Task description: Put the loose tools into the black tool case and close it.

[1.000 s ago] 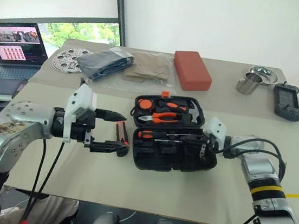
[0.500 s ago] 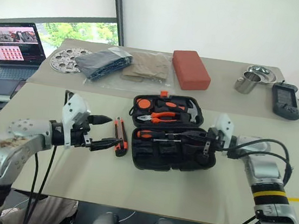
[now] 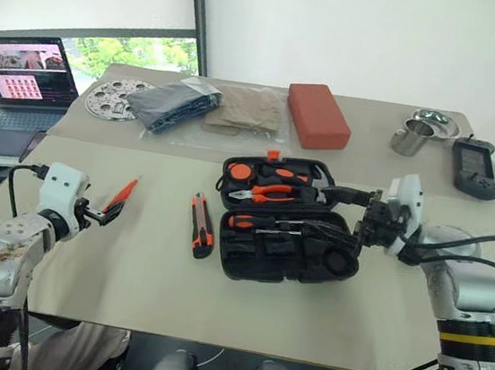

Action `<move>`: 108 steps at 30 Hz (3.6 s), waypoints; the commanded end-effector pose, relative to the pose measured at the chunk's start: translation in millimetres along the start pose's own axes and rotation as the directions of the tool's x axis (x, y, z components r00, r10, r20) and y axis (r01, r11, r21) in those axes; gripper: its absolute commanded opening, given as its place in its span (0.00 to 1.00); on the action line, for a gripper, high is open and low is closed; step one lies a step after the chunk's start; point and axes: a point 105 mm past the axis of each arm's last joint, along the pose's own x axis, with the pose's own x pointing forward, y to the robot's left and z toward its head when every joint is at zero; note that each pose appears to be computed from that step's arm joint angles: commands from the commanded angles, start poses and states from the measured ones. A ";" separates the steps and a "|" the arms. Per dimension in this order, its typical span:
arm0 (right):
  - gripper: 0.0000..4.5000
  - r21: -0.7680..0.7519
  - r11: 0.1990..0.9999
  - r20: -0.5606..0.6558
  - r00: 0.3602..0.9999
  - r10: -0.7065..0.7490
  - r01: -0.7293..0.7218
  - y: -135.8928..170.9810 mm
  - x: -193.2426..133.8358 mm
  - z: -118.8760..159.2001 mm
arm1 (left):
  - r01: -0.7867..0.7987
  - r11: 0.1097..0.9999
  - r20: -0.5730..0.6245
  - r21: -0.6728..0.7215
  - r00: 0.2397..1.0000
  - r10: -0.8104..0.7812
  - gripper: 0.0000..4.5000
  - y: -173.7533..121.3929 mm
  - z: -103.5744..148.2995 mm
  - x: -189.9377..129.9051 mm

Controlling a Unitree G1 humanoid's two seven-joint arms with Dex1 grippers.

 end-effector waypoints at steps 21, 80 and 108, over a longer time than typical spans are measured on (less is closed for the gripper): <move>1.00 -0.130 0.988 0.135 0.988 -0.071 0.089 3.6 -48.3 18.0 | 0.137 0.975 -0.139 -0.175 0.977 -0.162 0.26 -12.8 -43.4 31.9; 1.00 -0.089 0.979 0.024 0.983 -0.182 0.183 22.3 -134.1 10.3 | 0.854 0.368 -0.337 0.368 0.492 -0.803 0.11 -245.7 43.4 30.8; 1.00 -0.089 0.976 0.016 0.980 -0.198 0.199 21.9 -137.3 7.1 | 0.806 0.432 -0.231 0.404 0.547 -0.804 0.65 -245.2 70.4 35.4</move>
